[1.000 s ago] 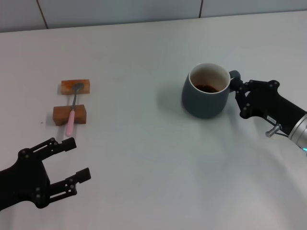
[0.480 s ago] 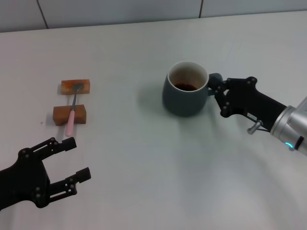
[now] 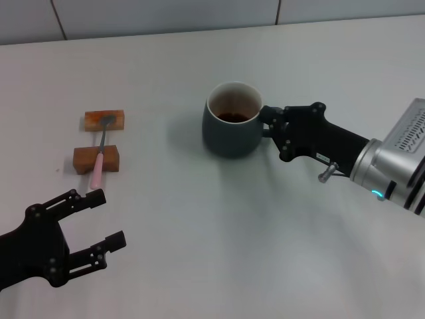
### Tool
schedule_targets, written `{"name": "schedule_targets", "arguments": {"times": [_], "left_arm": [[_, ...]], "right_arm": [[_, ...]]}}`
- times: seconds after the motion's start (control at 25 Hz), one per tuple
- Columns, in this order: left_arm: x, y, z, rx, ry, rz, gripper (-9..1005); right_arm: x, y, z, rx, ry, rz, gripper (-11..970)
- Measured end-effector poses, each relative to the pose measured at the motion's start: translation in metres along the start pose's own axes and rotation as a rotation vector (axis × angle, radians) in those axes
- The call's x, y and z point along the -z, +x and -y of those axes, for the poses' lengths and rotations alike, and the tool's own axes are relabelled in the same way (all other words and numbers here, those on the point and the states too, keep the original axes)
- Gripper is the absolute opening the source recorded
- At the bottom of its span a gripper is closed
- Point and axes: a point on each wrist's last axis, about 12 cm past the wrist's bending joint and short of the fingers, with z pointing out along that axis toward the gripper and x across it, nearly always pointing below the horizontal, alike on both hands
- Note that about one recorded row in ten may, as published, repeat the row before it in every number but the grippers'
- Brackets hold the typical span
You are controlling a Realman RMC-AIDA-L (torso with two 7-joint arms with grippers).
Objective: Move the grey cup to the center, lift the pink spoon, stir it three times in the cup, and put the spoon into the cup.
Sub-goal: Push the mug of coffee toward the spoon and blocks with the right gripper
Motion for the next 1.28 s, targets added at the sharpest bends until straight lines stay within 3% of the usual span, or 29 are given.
{"name": "schedule_targets", "arguments": {"times": [0.92,1.08,1.28], "left_arm": [[-0.004,-0.002,-0.002,-0.006,0.006,-0.001,785],[-0.003,-0.001,-0.002,-0.005,0.006,-0.001,785],[-0.002,-0.001,-0.001,-0.002,0.004,-0.002,785]], "right_arm": [[-0.031,-0.013,-0.019,0.005,-0.15,-0.027,123],[-0.022,-0.016,-0.022,-0.008,-0.18,0.033,130],[0.001,-0.012,-0.01,-0.047,-0.259,-0.003,139]]}}
